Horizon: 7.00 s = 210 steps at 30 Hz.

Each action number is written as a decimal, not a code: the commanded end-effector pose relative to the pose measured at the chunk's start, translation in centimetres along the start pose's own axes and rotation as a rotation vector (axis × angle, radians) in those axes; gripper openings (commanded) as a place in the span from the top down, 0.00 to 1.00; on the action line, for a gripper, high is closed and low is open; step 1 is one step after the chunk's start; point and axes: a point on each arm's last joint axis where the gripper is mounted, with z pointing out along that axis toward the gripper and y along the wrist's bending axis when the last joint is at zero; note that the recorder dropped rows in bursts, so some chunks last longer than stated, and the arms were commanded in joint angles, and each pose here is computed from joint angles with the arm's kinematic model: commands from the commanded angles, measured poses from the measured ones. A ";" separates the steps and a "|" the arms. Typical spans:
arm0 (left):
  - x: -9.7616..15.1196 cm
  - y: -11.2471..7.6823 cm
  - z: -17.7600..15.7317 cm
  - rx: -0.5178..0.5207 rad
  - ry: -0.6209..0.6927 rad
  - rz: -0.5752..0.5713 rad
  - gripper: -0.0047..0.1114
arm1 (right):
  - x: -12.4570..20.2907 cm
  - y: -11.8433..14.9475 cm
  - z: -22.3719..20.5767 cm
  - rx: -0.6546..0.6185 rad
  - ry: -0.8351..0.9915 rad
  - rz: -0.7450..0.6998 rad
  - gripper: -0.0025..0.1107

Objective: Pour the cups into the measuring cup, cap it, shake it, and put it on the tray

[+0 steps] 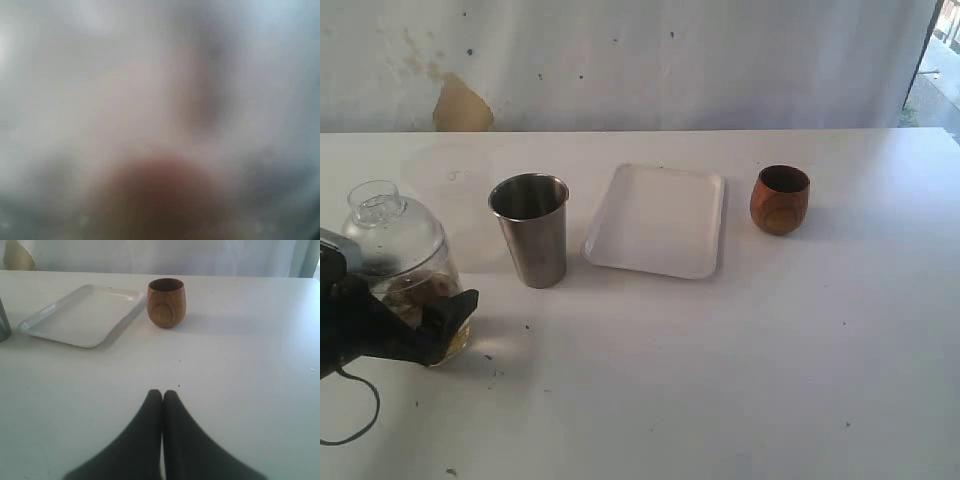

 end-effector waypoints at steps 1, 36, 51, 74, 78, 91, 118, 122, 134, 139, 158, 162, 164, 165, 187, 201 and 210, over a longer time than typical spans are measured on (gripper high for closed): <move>-0.3 -0.1 0.0 0.010 -0.030 0.000 0.06 | 0.1 0.0 0.0 0.004 -0.002 0.006 0.98; -8.0 -1.6 -4.3 0.107 -0.229 -0.004 0.96 | 0.1 0.0 0.0 0.005 -0.002 0.003 0.98; -15.5 -0.4 -3.2 -0.087 -0.144 -0.109 0.96 | 0.1 0.0 0.0 0.005 -0.002 0.003 0.98; -15.3 -3.3 -4.6 -0.013 -0.137 0.095 0.96 | 0.1 0.0 0.0 0.005 -0.002 0.020 0.98; -14.9 0.3 -4.3 -0.191 -0.129 -0.153 0.96 | 0.1 0.0 0.0 0.005 -0.002 0.020 0.98; -14.7 -2.8 -5.3 -0.025 -0.133 0.082 0.96 | 0.1 0.0 0.0 0.005 -0.002 0.020 0.98; -17.2 -0.3 -8.2 -0.196 -0.152 -0.040 0.96 | 0.1 0.0 0.0 0.005 -0.002 0.020 0.98; -16.8 -2.5 -8.4 -0.102 -0.170 0.181 0.96 | 0.1 0.0 0.0 0.005 -0.002 0.018 0.98; -16.8 0.9 -7.9 -0.247 -0.187 -0.171 0.96 | 0.1 0.0 0.0 0.005 -0.002 0.018 0.98; -16.8 -1.8 -8.0 -0.126 -0.161 0.104 0.96 | 0.1 0.0 0.0 0.004 -0.002 0.020 0.98; -17.5 0.4 -8.4 -0.224 -0.189 0.008 0.96 | 0.1 0.0 0.0 0.004 -0.002 0.020 0.98; -17.9 0.9 -8.7 -0.247 -0.210 -0.018 0.96 | 0.1 0.0 0.0 0.003 -0.002 0.019 0.98; -17.9 1.8 -8.7 -0.295 -0.155 -0.027 0.96 | 0.1 0.0 0.0 0.006 0.000 0.017 0.98; -17.9 1.5 -8.6 -0.284 -0.137 0.048 0.96 | 0.1 0.0 0.0 0.006 0.000 0.017 0.98; -15.0 9.9 -0.6 -0.407 0.096 0.581 0.96 | 0.1 0.0 0.0 0.005 -0.002 0.020 0.98; -15.7 13.4 5.1 -0.366 0.256 0.928 0.96 | 0.1 0.0 0.0 0.005 -0.002 0.020 0.98; -15.1 13.5 5.8 -0.340 0.283 1.169 0.96 | 0.1 0.0 0.0 0.005 -0.002 0.020 0.98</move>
